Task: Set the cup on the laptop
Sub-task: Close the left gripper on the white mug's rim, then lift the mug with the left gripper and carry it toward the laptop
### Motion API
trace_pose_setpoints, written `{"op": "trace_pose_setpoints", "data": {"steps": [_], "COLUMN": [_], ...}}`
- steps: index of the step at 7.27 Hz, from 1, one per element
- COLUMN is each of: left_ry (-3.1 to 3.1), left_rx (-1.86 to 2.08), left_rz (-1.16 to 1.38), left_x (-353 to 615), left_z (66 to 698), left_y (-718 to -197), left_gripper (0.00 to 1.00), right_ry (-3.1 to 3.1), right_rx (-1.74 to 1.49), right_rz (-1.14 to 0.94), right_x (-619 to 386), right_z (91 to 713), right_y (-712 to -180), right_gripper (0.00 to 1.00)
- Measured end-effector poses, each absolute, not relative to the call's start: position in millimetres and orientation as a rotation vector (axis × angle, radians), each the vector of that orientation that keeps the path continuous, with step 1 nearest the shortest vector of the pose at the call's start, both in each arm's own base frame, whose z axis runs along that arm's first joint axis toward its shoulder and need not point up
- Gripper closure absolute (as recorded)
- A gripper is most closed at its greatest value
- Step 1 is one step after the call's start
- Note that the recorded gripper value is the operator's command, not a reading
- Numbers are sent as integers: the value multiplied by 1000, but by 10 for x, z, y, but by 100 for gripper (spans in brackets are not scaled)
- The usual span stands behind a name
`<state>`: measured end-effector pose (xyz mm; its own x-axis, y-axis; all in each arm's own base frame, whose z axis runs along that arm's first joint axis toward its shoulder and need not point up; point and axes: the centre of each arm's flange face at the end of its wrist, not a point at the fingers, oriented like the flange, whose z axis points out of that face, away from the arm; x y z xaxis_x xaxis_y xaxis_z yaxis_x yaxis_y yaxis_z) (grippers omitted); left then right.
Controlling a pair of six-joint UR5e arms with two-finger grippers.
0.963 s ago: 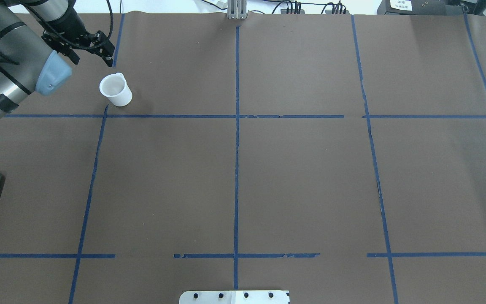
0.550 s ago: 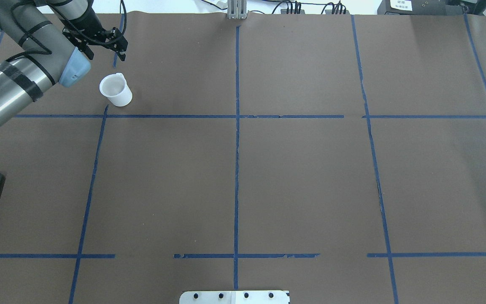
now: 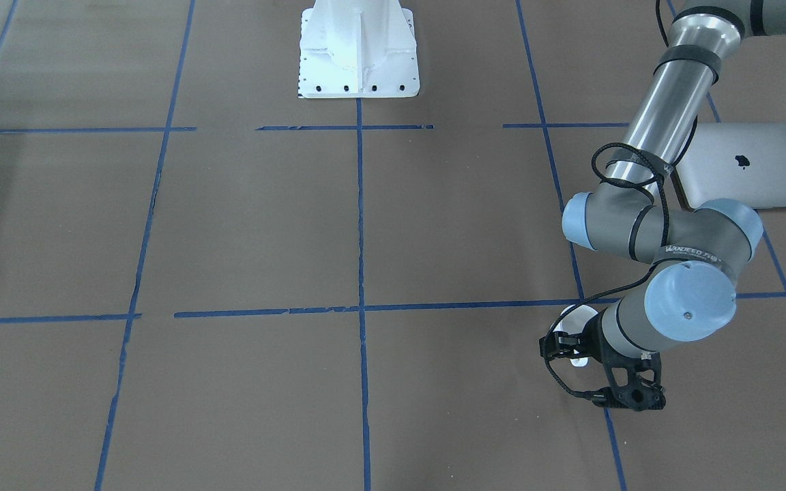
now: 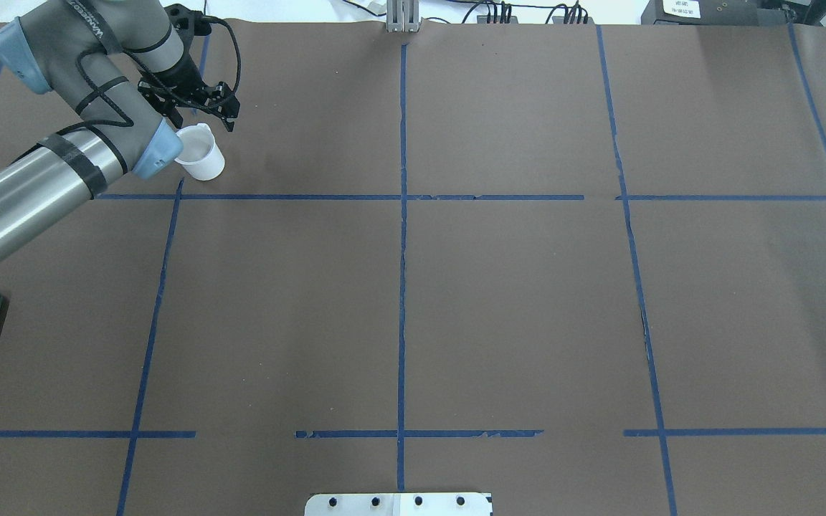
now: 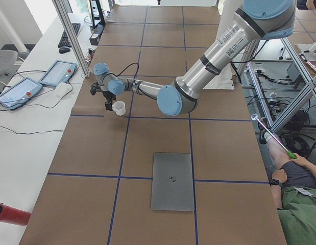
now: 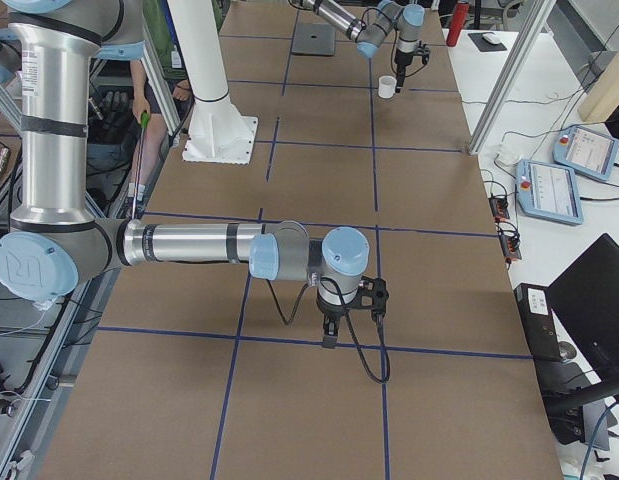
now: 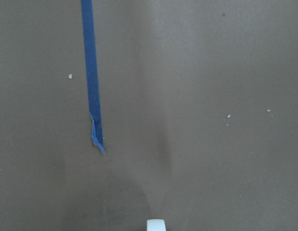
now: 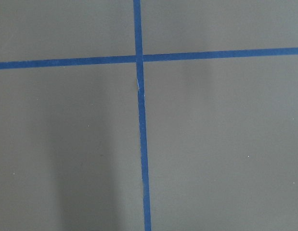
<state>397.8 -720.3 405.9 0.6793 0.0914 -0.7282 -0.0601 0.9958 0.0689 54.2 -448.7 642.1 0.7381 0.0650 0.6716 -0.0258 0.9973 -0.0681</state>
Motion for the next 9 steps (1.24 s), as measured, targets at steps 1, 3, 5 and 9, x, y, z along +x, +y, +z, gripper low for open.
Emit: {"op": "trace_pose_setpoints", "data": {"steps": [1, 3, 5, 9], "left_ry": [818, 813, 813, 818], "left_rx": [37, 43, 44, 49], "left_rz": [83, 75, 67, 49], "left_x": [4000, 4009, 4017, 3928], "left_z": [4088, 4210, 4275, 4109], "left_y": [-7184, -7192, -7204, -7254], "left_gripper": [3, 23, 91, 100], "right_ry": [-739, -739, -739, -739], "right_rx": [-55, -55, -55, -55], "right_rz": [50, 50, 49, 49], "right_x": [542, 542, 542, 542], "right_z": [6421, 6421, 6421, 6421], "right_y": [-4487, -4487, -4487, -4487], "right_gripper": [0, 0, 0, 0]}}
